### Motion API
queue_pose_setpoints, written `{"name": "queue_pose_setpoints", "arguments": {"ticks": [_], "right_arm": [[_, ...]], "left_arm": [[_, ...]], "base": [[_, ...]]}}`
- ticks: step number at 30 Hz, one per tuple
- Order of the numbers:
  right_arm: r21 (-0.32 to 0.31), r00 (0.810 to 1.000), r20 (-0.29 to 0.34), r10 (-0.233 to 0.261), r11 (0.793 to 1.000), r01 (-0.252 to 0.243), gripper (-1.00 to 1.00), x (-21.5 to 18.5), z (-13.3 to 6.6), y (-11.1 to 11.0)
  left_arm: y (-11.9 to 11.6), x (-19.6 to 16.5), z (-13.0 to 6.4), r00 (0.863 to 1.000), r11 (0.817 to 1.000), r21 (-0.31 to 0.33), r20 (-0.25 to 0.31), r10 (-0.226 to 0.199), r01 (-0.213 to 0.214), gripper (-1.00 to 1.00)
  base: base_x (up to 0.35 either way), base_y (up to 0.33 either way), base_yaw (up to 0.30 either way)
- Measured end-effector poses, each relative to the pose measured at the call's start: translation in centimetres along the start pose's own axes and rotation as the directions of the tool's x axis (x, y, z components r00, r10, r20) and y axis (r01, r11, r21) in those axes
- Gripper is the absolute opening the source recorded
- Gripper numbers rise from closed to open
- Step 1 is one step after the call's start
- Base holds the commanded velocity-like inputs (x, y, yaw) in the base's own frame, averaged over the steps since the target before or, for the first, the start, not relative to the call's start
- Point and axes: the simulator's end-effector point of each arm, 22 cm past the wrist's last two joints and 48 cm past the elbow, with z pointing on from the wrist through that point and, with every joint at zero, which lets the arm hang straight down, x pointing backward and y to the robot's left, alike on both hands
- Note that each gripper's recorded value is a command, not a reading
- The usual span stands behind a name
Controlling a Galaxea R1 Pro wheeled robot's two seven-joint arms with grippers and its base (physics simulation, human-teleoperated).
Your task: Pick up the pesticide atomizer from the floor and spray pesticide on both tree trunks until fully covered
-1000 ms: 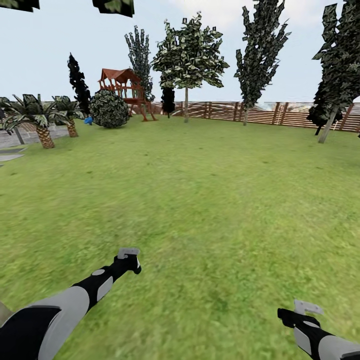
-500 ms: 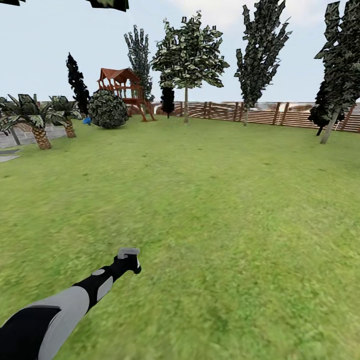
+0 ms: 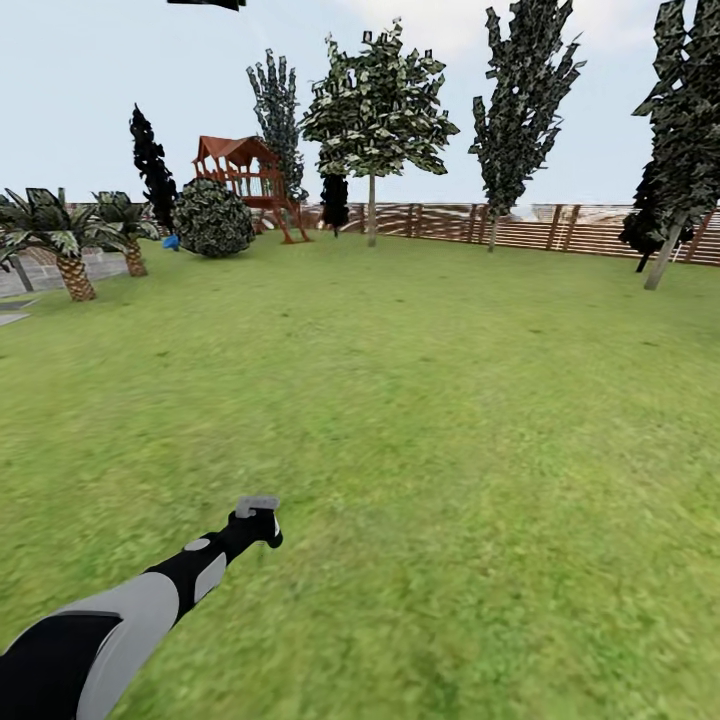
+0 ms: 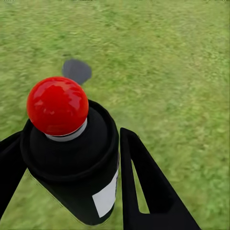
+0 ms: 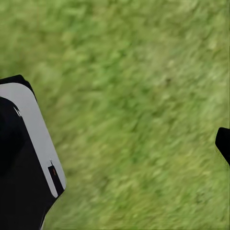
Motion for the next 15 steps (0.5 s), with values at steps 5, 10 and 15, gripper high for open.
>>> {"name": "queue_pose_setpoints", "arguments": {"ticks": [5, 10, 15], "right_arm": [[0.0, 1.0, 0.0, 0.0, 1.0, 0.0, 1.0, 0.0, 0.0, 0.0], [0.0, 1.0, 0.0, -0.001, 1.0, 0.001, 1.0, 0.0, 0.0, 0.0], [0.0, 1.0, 0.0, 0.0, 1.0, 0.0, 1.0, 0.0, 0.0, 0.0]], "left_arm": [[0.01, 0.0, 0.0, 1.0, 1.0, 0.0, 0.0, 0.0, 0.0, -1.0], [0.06, -0.01, -0.01, 1.0, 1.0, -0.001, 0.0, 0.0, 0.0, -1.0], [0.02, 0.0, -0.01, 1.0, 1.0, 0.0, 0.0, 0.0, 0.0, -1.0]], "base": [[0.344, -0.084, 0.0], [0.344, -0.084, 0.0], [0.344, -0.084, 0.0]]}}
